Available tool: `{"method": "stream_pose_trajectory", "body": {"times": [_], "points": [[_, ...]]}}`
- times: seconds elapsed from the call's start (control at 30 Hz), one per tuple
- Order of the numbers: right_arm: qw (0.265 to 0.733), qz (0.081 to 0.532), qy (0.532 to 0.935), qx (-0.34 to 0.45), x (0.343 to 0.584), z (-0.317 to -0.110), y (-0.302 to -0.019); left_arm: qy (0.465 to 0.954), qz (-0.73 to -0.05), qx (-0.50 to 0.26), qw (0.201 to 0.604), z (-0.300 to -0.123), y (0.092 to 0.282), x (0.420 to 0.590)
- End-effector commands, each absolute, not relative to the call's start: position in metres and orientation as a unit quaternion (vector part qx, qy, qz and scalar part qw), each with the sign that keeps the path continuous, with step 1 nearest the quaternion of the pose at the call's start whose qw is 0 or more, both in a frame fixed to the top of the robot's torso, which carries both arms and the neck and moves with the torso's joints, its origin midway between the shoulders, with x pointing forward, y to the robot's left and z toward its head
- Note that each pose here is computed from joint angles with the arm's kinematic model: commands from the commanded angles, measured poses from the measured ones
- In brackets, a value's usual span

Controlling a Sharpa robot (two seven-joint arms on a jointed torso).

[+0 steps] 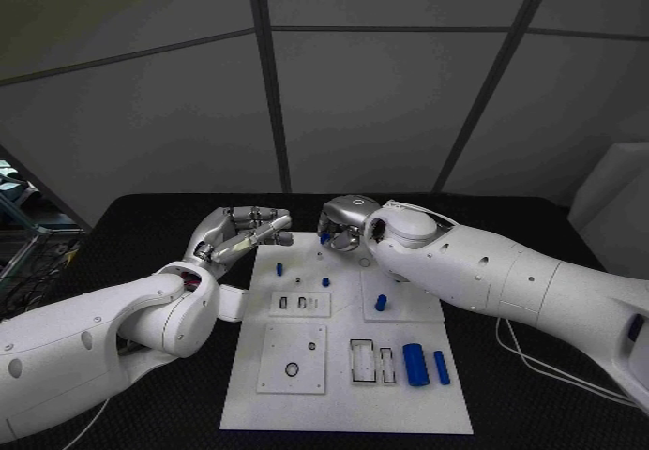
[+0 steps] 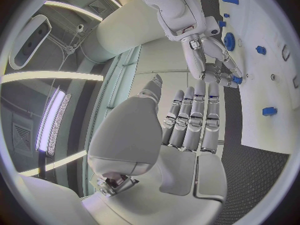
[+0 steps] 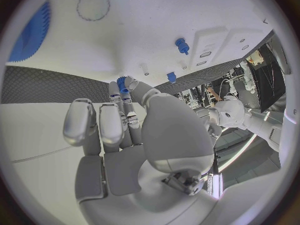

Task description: Assemble the parts on the task board

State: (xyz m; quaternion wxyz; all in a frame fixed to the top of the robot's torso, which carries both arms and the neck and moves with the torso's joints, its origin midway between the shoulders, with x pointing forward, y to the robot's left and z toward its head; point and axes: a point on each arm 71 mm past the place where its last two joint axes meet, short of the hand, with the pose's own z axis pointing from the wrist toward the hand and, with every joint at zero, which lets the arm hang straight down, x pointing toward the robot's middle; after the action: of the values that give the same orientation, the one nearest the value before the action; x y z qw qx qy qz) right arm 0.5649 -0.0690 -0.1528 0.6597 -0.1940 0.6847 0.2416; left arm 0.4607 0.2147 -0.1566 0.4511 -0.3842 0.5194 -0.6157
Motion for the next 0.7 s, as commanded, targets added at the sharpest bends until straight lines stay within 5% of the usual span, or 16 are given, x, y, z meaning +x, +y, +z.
{"method": "stream_pose_trajectory", "body": {"times": [0.03, 0.7], "points": [[0.655, 0.234, 0.69, -0.201, 0.5649, -0.1552, -0.0686, 0.519, -0.622, -0.38, 0.446, -0.1546, 0.2131, 0.4603], [0.677, 0.244, 0.666, -0.197, 0.5597, -0.1497, -0.0751, 0.521, -0.621, -0.381, 0.445, -0.1544, 0.2151, 0.4603]]}}
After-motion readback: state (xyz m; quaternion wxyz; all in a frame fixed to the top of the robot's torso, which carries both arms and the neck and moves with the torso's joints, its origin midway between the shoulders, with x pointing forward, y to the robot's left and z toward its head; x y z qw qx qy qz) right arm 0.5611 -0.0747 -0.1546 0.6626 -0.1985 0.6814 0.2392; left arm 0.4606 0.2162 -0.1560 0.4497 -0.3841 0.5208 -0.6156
